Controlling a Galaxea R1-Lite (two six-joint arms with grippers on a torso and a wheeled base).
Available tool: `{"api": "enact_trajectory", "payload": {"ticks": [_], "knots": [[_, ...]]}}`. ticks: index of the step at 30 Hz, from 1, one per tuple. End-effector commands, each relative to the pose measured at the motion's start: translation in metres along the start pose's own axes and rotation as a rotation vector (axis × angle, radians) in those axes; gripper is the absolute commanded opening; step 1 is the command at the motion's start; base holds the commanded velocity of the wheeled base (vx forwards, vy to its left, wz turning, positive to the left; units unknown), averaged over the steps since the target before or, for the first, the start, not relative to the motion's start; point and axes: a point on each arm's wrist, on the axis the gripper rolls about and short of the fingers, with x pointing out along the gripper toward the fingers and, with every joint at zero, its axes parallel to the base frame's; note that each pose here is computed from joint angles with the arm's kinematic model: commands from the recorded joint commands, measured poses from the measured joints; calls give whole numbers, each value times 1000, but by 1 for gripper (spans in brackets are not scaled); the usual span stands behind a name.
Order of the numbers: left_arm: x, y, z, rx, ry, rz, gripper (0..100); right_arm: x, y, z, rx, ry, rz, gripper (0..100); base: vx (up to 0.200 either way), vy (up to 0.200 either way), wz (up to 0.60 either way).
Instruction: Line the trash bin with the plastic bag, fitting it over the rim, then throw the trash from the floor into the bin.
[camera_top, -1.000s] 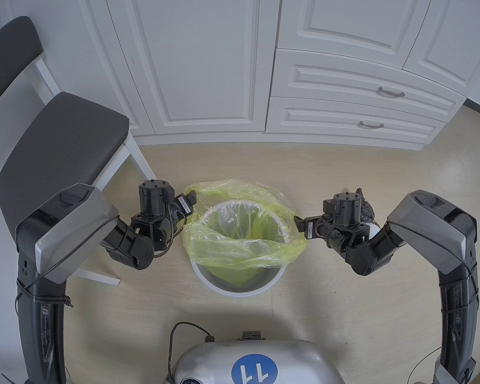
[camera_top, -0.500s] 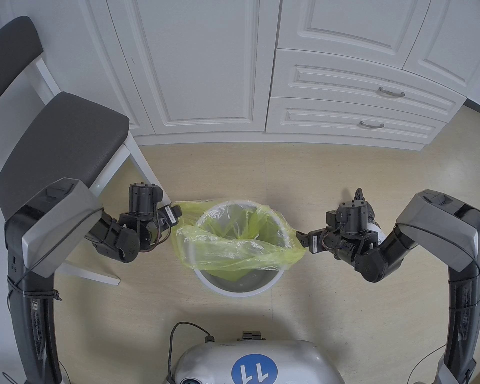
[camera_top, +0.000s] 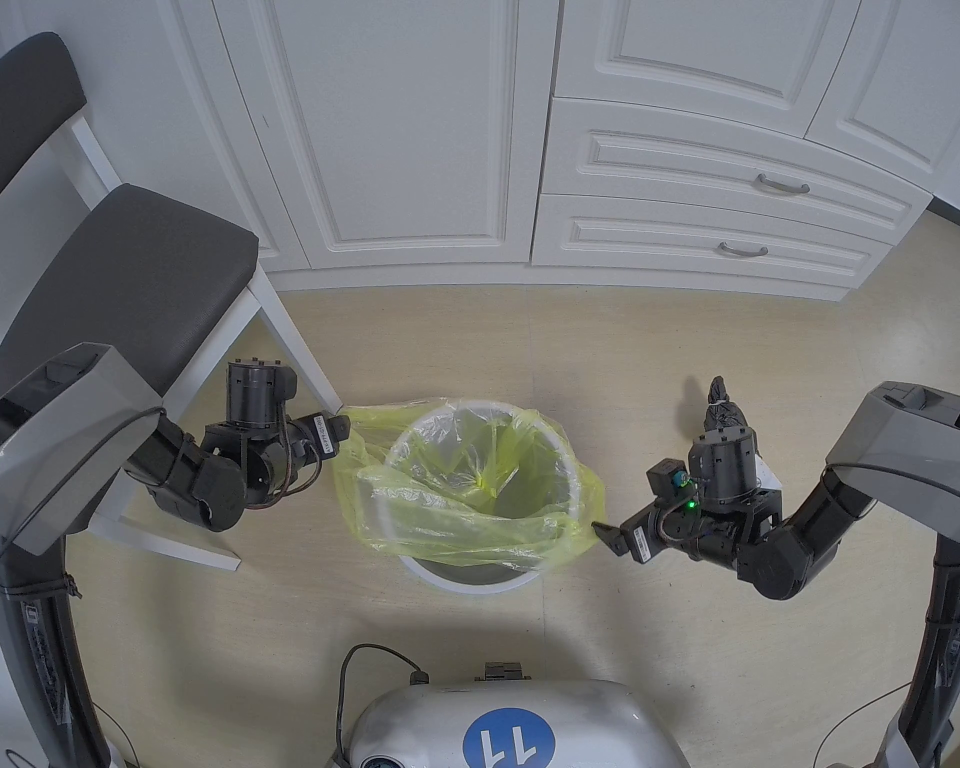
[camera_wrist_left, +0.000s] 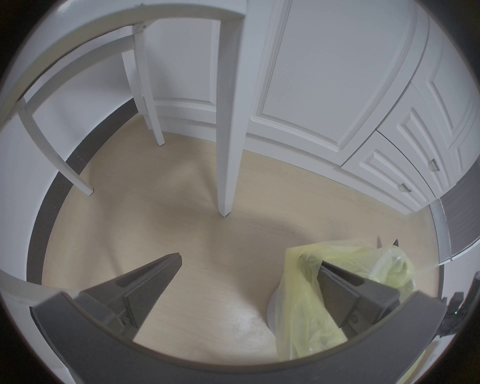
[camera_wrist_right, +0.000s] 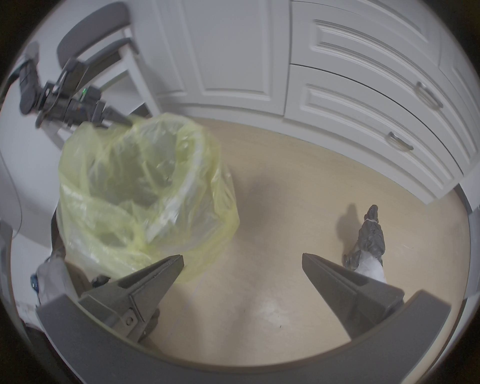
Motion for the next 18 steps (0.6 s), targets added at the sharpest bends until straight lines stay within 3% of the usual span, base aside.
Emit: {"api": "enact_trajectory", "payload": {"ticks": [1, 4, 7, 14, 18], "knots": [[-15, 3, 10, -1, -21, -21, 100, -4, 15, -12, -34, 46, 49, 100, 0, 0, 0], [-32, 4, 17, -4, -40, -89, 100, -7, 29, -21, -65, 136, 103, 100, 0, 0, 0], [-46, 7, 23, 6, -44, -121, 100, -7, 44, -24, -85, 155, 145, 100, 0, 0, 0], [-64, 15, 31, 8, -26, -217, 100, -16, 77, -31, -108, 170, 252, 100, 0, 0, 0], [-73, 17, 33, 7, -17, -257, 100, -26, 106, -28, -66, 136, 321, 100, 0, 0, 0]]}}
